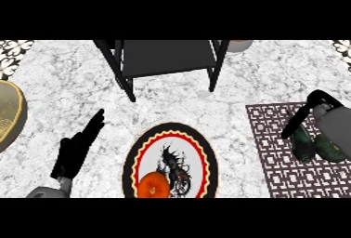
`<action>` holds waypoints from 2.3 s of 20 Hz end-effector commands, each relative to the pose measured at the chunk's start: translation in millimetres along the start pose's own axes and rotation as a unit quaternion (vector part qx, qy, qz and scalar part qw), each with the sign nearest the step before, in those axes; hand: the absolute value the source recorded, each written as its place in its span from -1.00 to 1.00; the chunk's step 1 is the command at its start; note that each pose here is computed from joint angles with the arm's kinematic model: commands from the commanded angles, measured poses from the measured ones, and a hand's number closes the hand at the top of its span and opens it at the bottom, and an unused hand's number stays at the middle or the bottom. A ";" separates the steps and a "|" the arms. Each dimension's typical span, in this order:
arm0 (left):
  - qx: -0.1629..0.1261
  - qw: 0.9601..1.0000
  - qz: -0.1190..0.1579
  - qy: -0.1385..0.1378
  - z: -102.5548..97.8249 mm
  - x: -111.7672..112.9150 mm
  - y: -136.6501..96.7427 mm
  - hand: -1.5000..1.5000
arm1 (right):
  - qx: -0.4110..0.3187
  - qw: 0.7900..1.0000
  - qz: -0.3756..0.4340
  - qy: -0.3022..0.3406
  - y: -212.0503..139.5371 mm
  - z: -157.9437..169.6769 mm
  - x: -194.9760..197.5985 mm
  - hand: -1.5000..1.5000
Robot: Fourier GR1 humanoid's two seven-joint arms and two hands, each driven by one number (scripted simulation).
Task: Pick the eggplant from the placemat and place it in the tiered shelf
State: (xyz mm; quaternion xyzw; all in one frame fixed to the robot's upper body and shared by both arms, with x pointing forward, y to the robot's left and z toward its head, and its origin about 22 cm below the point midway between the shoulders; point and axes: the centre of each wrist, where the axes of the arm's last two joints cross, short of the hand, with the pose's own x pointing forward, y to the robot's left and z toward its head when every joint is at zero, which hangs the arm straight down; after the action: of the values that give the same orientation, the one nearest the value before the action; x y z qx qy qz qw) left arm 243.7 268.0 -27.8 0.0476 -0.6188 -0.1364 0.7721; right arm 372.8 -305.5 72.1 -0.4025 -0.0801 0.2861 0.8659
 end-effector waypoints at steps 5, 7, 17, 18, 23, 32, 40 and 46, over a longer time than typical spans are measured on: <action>0.000 1.000 0.001 0.011 3.1 -17.7 -1.1 0.00 | 0.021 0.994 0.049 0.095 19.0 -11.6 -5.0 -1.00; 0.003 1.000 -0.003 0.006 11.5 -5.5 7.1 0.00 | 0.017 0.994 0.043 0.099 17.8 -19.1 -7.5 -1.00; 0.005 1.000 0.001 0.014 4.7 -18.8 8.9 0.00 | 0.031 0.993 0.058 0.099 47.1 -29.2 3.6 -1.00; 0.008 1.000 -0.004 0.012 -4.5 -10.9 8.2 0.00 | 0.034 0.993 0.054 0.096 53.9 -22.3 14.7 -1.00; -0.006 1.000 0.005 0.011 26.9 -11.4 -2.5 0.00 | 0.037 0.995 0.064 0.060 66.9 -32.9 -1.8 1.00; 0.006 1.000 0.012 0.013 4.5 -11.2 -9.1 0.00 | -0.008 0.997 0.068 0.030 54.5 -47.5 -16.7 1.00; 0.009 1.000 0.005 0.020 7.9 -6.8 -4.9 0.00 | -0.105 0.987 0.058 -0.107 61.4 22.4 36.4 1.00; 0.012 0.999 0.004 0.030 5.7 -3.6 1.5 0.00 | -0.166 0.905 0.046 -0.388 102.6 161.5 82.3 1.00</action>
State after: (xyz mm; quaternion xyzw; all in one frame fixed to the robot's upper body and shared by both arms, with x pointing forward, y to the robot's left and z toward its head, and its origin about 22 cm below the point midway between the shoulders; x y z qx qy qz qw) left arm 237.6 267.3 -30.6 0.0513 -0.6080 -0.1281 0.7818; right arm 364.0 -162.2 68.1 -0.4255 -0.3230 0.4347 0.7251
